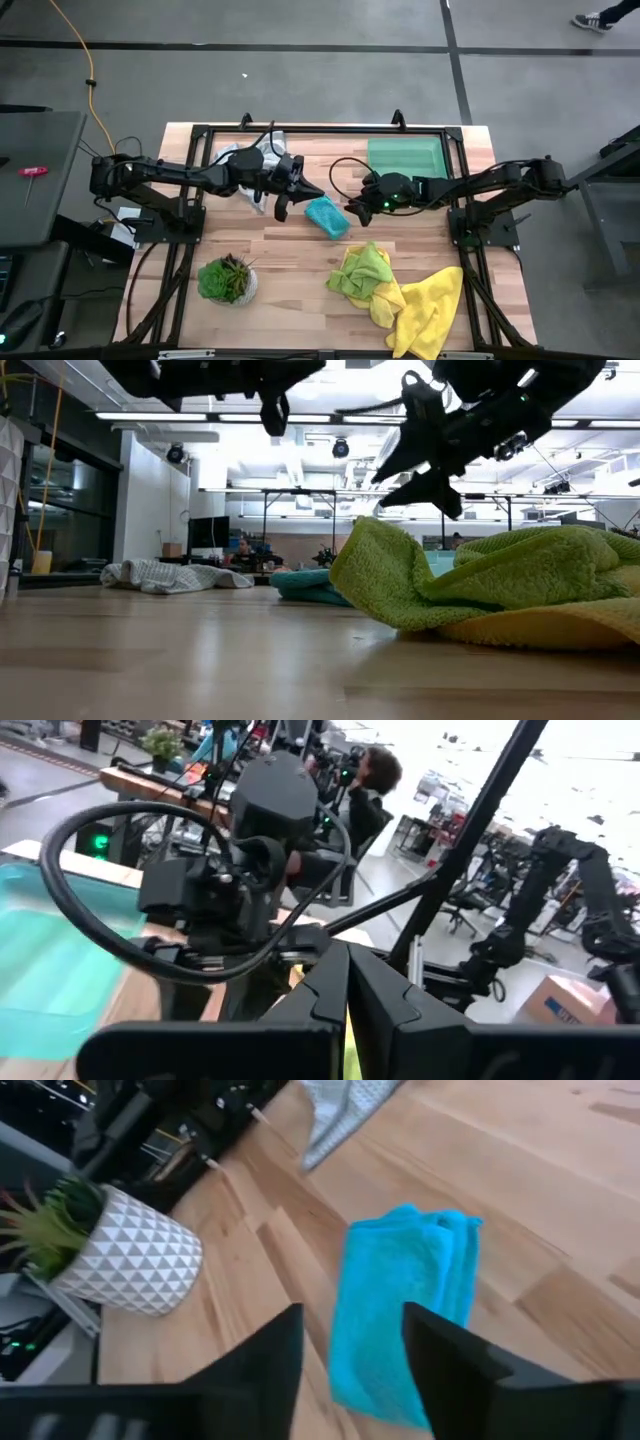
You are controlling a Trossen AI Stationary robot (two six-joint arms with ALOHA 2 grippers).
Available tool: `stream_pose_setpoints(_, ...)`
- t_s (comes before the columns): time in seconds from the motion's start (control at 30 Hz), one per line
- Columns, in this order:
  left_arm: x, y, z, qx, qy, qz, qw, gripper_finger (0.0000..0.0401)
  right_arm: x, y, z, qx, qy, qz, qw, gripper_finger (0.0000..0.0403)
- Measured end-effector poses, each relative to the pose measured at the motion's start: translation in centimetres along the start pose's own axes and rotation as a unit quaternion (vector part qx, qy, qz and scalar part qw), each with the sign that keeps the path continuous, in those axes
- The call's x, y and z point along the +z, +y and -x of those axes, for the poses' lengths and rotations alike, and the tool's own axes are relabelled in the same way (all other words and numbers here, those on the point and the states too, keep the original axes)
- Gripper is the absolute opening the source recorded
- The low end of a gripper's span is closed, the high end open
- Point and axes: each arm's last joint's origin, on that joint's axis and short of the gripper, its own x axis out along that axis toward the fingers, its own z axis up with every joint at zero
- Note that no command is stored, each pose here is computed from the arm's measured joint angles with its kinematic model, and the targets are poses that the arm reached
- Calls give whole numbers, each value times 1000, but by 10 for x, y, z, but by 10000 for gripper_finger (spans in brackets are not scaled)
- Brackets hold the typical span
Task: Fold microfiber towels
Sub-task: Put the blue towel into the green bin
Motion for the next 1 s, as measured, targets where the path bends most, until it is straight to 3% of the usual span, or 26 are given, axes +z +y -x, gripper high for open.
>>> stream_pose_setpoints(0.17,-5,-4,21,20,-55,10,998,0,7,7,-10,13,9,-5,1000,221)
stream_pose_setpoints(0.3,-17,-6,47,61,-98,29,993,0,9,5,-26,15,35,-40,998,225)
stream_pose_setpoints(0.43,-25,-12,67,74,-113,47,990,0,8,-7,-46,-21,56,-73,996,225)
stream_pose_setpoints(0.83,-34,-18,81,86,-77,57,992,0,-6,-19,-85,-147,169,-61,973,225)
stream_pose_setpoints(1.0,-36,-17,81,90,-68,58,992,0,-18,-16,-99,-161,177,-74,968,225)
